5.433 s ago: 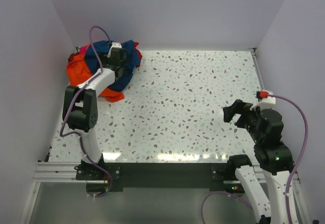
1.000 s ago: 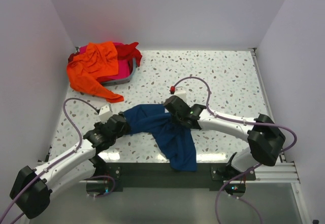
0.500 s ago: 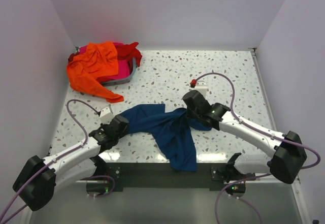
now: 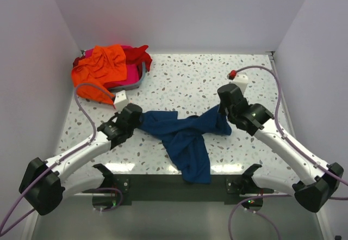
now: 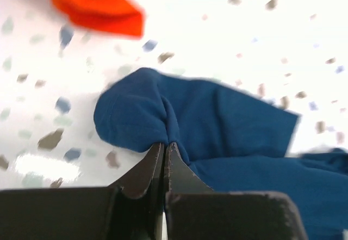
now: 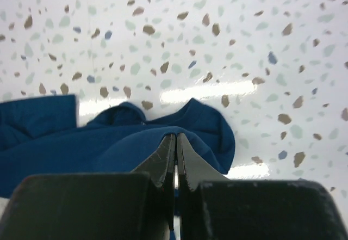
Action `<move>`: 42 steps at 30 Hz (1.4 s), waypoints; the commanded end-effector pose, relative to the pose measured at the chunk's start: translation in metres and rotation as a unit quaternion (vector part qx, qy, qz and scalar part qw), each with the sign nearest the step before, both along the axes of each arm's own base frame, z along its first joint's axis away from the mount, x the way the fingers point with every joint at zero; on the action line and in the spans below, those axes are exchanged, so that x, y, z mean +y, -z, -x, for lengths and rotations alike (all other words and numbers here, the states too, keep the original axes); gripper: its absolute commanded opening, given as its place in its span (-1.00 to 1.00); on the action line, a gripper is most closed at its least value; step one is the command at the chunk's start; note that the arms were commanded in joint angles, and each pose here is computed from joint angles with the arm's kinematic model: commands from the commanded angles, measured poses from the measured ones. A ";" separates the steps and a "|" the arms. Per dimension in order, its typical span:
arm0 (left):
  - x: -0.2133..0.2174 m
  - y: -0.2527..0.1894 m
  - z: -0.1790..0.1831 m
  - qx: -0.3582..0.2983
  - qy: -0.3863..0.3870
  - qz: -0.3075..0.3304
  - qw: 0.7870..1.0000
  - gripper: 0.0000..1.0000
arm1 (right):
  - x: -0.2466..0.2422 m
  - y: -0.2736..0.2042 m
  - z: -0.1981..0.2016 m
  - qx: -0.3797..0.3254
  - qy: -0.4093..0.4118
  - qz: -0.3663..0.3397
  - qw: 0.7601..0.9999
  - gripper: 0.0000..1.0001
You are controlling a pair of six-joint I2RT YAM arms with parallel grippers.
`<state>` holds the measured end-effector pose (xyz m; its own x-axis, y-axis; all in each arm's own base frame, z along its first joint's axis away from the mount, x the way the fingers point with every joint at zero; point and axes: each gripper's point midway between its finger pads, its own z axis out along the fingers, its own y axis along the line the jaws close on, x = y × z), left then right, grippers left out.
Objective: Fold and stack the t-shirts
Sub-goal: Flatten the tshirt out
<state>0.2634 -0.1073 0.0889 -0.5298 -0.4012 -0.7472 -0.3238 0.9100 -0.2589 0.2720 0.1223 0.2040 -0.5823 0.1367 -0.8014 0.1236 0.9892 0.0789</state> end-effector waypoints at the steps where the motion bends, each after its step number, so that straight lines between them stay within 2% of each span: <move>1: -0.009 -0.052 -0.027 -0.050 0.026 -0.027 0.998 -1.00 | -0.034 -0.066 -0.006 -0.064 0.042 0.022 0.997 -1.00; 3: -0.016 -0.047 -0.027 -0.038 0.048 -0.042 0.997 -0.92 | -0.049 -0.081 -0.005 -0.076 0.060 0.034 0.995 -1.00; 6: -0.026 -0.027 -0.023 -0.014 0.080 -0.051 0.995 -0.46 | -0.067 -0.098 -0.001 -0.091 0.089 0.046 0.991 -1.00; 7: -0.024 -0.017 -0.019 -0.004 0.083 -0.055 0.995 -0.11 | -0.073 -0.101 0.001 -0.096 0.097 0.048 0.989 -1.00; 8: -0.022 -0.011 -0.017 0.002 0.082 -0.058 0.995 0.08 | -0.082 -0.102 0.003 -0.098 0.113 0.055 0.987 -1.00; 9: -0.018 -0.002 -0.012 0.010 0.081 -0.063 0.995 0.39 | -0.087 -0.097 0.005 -0.091 0.118 0.063 0.987 -1.00; 12: -0.009 0.008 -0.006 0.012 0.071 -0.070 0.995 0.65 | -0.096 -0.086 0.010 -0.082 0.131 0.068 0.986 -1.00; 20: 0.033 0.024 -0.011 0.029 -0.004 -0.131 0.991 0.59 | -0.096 -0.066 0.011 -0.062 0.132 0.060 0.987 -1.00; 23: 0.041 0.030 -0.021 0.033 -0.014 -0.119 0.992 0.48 | -0.094 -0.062 0.012 -0.058 0.128 0.055 0.989 -1.00; 30: 0.028 0.034 -0.048 0.033 0.013 -0.128 0.991 0.28 | -0.091 -0.046 0.014 -0.045 0.121 0.051 0.990 -1.00; 42: 0.015 0.053 -0.059 0.042 0.036 -0.123 0.991 0.28 | -0.084 -0.037 0.011 -0.038 0.111 0.045 0.992 -1.00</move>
<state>0.3002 -0.0822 0.0253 -0.6604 -0.1598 -0.7337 -0.2770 0.9600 0.0402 0.2562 0.0358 0.2346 -0.5200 0.1466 -0.8415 0.3250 0.9450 -0.0362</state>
